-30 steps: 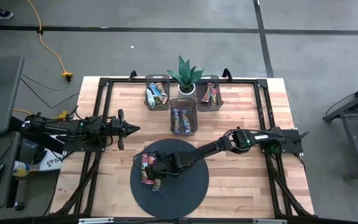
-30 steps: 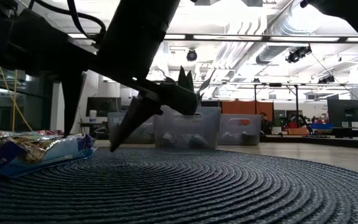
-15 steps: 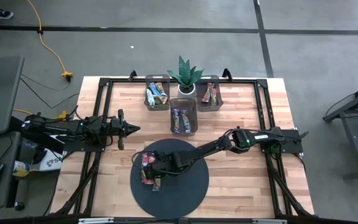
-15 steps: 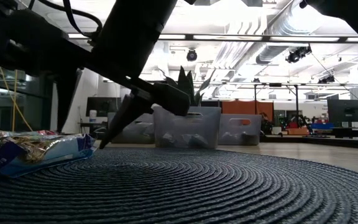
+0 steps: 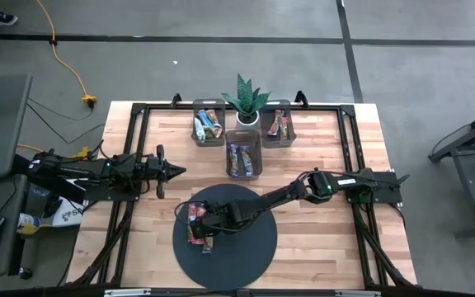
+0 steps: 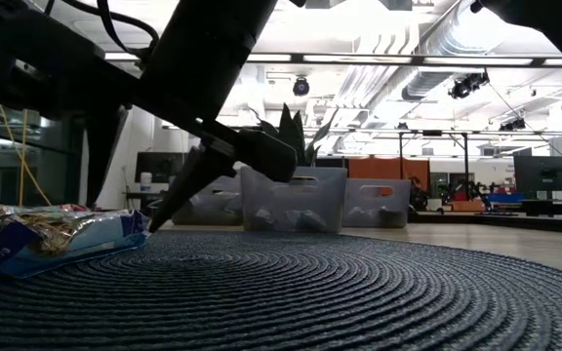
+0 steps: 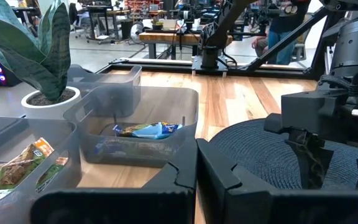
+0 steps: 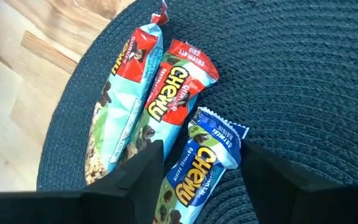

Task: Pick and place Granola Bars by type
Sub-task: Put the blue granola bar into the middle black bin

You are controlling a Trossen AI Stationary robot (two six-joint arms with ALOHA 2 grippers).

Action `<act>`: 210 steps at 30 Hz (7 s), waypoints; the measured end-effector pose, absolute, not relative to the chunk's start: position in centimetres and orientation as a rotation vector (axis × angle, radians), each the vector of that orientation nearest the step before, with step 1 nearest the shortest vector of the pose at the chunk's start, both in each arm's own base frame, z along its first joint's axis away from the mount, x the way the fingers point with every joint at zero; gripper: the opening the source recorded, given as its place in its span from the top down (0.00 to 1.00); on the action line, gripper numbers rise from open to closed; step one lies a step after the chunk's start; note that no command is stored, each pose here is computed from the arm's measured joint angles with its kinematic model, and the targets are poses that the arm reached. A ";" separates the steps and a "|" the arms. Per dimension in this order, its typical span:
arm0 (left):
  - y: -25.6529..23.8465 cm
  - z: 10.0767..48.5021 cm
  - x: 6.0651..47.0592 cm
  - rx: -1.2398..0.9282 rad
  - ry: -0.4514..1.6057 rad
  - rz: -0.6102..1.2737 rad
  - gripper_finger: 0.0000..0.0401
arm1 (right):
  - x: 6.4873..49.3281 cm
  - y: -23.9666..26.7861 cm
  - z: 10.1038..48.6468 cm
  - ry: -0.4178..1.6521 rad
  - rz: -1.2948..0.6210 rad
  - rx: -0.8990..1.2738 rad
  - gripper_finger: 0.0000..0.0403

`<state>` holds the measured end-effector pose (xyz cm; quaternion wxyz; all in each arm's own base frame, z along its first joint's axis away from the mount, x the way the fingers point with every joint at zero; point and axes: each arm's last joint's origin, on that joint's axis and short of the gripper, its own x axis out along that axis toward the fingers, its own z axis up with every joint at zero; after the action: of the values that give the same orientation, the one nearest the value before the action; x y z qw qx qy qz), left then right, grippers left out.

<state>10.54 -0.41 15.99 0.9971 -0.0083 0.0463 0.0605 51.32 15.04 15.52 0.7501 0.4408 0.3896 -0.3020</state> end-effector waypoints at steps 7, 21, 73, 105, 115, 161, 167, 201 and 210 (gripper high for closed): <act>-0.4 16.0 10.5 -0.016 0.093 0.121 1.00 | 51.3 15.1 15.5 0.858 -0.656 0.967 0.53; -0.4 16.0 10.5 -0.016 0.093 0.121 1.00 | 51.3 15.2 15.5 0.869 -0.647 0.969 0.66; -0.4 16.0 10.5 -0.017 0.093 0.121 1.00 | 50.4 14.8 19.1 0.822 -0.619 0.845 1.00; -0.4 16.0 10.5 -0.016 0.092 0.121 1.00 | 39.4 7.2 41.7 0.386 -0.732 0.499 1.00; -0.4 16.0 10.5 -0.017 0.093 0.121 1.00 | 39.9 2.8 40.8 0.466 -0.835 0.419 1.00; -0.4 16.0 10.5 -0.016 0.093 0.121 1.00 | 45.9 -5.6 27.1 0.910 -1.061 0.404 1.00; -0.4 16.0 10.5 -0.016 0.093 0.121 1.00 | 46.3 -6.7 25.3 0.953 -1.083 0.473 1.00; -0.4 16.0 10.5 -0.017 0.093 0.121 1.00 | 46.7 -8.2 22.6 1.107 -0.992 0.707 1.00; -0.4 16.0 10.5 -0.017 0.093 0.121 1.00 | 46.7 -9.0 22.6 1.114 -0.970 0.756 1.00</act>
<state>10.54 -0.41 15.99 0.9971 -0.0084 0.0462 0.0605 46.65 -9.04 22.64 0.6750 0.3360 0.4954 -0.4313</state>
